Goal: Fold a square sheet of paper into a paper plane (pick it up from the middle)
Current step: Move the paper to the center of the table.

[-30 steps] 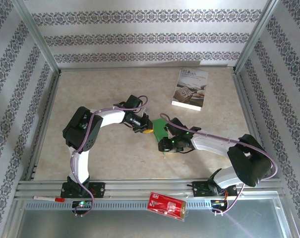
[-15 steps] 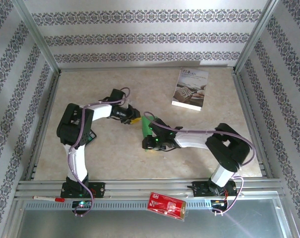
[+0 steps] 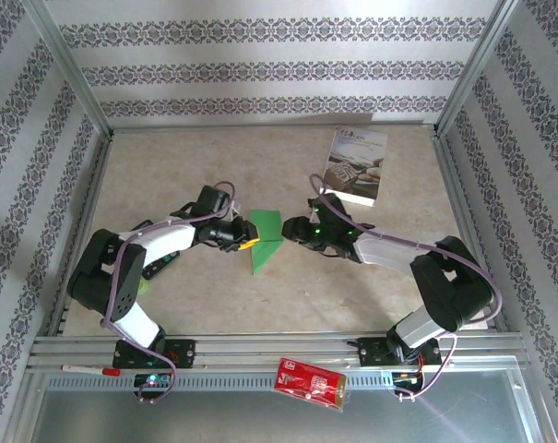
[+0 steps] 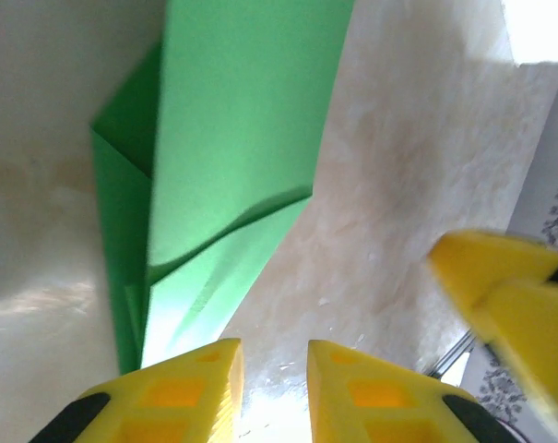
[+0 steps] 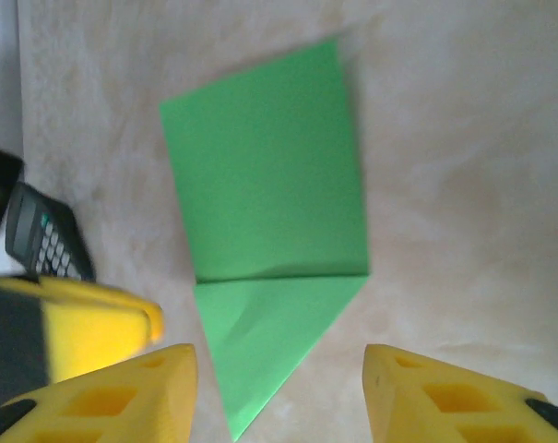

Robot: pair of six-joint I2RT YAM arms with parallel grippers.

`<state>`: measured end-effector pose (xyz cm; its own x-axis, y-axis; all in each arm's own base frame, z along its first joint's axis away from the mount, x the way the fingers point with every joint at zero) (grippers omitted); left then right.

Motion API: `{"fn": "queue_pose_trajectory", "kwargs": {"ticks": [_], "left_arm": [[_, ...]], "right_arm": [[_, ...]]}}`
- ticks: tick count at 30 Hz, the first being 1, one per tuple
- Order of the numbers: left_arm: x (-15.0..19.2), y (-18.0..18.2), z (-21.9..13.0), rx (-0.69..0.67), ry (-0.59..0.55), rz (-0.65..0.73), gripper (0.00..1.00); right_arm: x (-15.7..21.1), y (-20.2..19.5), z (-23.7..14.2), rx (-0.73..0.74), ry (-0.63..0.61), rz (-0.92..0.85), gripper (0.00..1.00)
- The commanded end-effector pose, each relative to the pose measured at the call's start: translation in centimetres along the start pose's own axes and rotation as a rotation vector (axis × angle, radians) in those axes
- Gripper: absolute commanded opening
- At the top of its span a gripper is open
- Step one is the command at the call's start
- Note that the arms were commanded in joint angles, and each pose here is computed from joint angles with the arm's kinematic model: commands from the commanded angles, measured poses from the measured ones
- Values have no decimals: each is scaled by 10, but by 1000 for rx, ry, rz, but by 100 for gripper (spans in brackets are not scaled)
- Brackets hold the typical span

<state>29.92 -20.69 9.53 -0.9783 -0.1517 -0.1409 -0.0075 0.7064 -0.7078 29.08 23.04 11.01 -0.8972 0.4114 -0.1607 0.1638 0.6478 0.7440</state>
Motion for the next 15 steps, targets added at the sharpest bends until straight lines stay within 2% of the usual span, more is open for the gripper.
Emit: {"fn": "queue_pose_trajectory", "kwargs": {"ticks": [1,4,7,15], "left_arm": [[-10,2,14,-32,-1,8,21],[-13,13,25,-89,52,30,18],[-9,17,38,-78,120,45,15],[26,-7,74,-14,350,188,14]], "right_arm": [[0,-20,-11,60,14,-17,51],[-3,-26,-18,57,11,-1,52],[-3,-34,-23,69,16,1,52],[-6,-52,-50,91,72,-16,52]]}}
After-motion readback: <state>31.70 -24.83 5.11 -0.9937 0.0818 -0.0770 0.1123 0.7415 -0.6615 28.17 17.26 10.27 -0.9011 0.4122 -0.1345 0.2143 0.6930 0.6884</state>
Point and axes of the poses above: each hand's point on the last joint's axis, 136 mm out from that joint toward the fingers, its own z axis out along the fingers, its own y axis along the line the jaws close on, x = y × z, the point moved 4 cm from there along -z, back along the fingers, and after that the axes turned 10 degrees about z, right-handed, at the moved point
